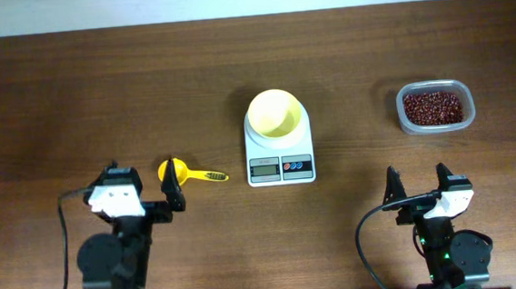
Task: Scoop item into bowl and weigh 50g on scale
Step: 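Move the left gripper to the yellow scoop and grasp its cup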
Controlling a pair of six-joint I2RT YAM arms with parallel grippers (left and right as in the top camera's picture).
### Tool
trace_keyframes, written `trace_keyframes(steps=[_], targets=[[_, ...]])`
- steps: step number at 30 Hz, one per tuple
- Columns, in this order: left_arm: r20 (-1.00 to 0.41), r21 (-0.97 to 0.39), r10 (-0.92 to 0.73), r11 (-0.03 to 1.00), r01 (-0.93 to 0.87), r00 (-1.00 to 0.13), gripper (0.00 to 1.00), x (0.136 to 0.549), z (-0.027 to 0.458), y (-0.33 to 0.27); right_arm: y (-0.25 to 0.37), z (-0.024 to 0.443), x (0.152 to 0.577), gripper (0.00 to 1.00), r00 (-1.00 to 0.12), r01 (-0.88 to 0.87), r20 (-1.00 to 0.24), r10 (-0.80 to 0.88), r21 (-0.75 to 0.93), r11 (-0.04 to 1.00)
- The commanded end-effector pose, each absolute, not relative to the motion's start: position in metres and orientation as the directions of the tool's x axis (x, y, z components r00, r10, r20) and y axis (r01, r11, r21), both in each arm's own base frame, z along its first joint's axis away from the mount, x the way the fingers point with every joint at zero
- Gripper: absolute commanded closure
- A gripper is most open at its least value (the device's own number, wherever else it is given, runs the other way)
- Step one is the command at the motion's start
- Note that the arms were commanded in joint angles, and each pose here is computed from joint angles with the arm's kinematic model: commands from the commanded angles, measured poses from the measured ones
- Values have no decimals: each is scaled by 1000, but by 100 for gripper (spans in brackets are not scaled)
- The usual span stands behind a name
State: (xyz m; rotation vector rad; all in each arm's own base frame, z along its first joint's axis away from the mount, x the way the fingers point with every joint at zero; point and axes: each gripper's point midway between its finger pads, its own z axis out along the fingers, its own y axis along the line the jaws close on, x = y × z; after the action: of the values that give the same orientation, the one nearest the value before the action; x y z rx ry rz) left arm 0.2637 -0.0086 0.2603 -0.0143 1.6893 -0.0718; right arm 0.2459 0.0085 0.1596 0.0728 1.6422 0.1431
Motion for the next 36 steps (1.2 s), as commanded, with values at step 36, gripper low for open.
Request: trace_keyframes(steps=[36], targets=[[-947, -76, -60, 996, 38, -317, 1, 297, 243, -13, 8, 157, 246, 1, -80, -34, -988, 134, 137, 990]])
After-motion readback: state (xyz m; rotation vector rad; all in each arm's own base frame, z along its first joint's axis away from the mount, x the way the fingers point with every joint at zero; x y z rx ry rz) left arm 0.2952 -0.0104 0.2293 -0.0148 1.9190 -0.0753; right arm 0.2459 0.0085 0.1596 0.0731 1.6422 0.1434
